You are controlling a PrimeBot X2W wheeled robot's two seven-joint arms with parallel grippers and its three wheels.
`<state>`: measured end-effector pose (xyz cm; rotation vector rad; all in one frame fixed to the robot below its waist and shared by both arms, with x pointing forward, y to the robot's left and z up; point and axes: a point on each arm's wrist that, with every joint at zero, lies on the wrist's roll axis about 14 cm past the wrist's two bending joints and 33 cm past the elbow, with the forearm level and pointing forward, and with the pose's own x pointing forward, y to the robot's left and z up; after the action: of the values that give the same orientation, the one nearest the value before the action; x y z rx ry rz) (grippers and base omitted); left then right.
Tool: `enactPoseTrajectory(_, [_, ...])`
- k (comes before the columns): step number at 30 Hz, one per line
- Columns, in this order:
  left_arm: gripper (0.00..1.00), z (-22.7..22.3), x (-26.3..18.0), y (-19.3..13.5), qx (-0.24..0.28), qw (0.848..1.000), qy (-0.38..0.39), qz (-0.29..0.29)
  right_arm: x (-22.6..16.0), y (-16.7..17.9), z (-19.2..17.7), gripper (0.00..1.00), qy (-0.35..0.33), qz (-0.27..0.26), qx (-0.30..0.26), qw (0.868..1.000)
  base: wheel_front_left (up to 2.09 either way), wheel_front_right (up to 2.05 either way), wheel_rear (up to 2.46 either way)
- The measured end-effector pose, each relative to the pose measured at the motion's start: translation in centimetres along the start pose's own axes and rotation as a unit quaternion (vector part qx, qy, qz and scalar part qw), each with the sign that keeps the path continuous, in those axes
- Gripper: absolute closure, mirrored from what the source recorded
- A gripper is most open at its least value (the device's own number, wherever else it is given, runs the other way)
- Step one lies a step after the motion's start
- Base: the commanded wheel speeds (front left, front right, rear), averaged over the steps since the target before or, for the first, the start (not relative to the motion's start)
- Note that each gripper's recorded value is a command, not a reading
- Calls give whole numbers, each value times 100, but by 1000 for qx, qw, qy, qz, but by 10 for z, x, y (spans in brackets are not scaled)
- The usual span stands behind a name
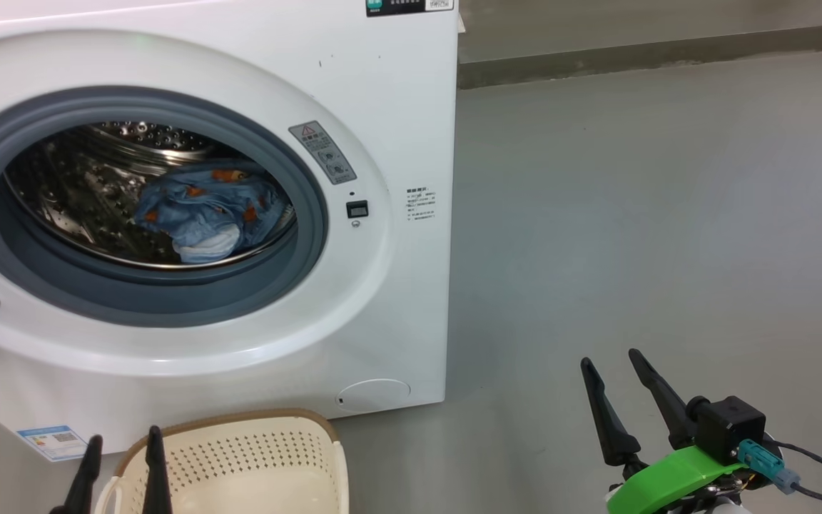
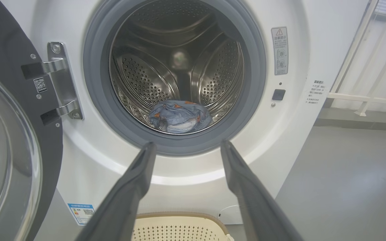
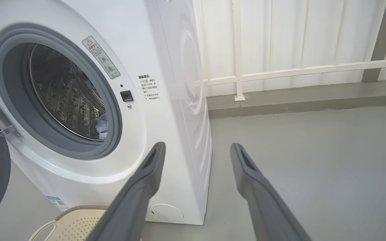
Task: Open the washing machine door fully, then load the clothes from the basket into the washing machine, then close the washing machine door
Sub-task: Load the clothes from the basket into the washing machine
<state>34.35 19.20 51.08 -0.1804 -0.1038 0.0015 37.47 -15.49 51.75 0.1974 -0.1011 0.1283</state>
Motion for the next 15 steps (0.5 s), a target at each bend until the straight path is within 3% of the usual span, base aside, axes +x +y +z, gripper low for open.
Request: enactPoseTrajectory(15, [0,-3,-3,3,1,1000,5,12,-1,1,2,0,-3,1,-4,1000,0,0,0])
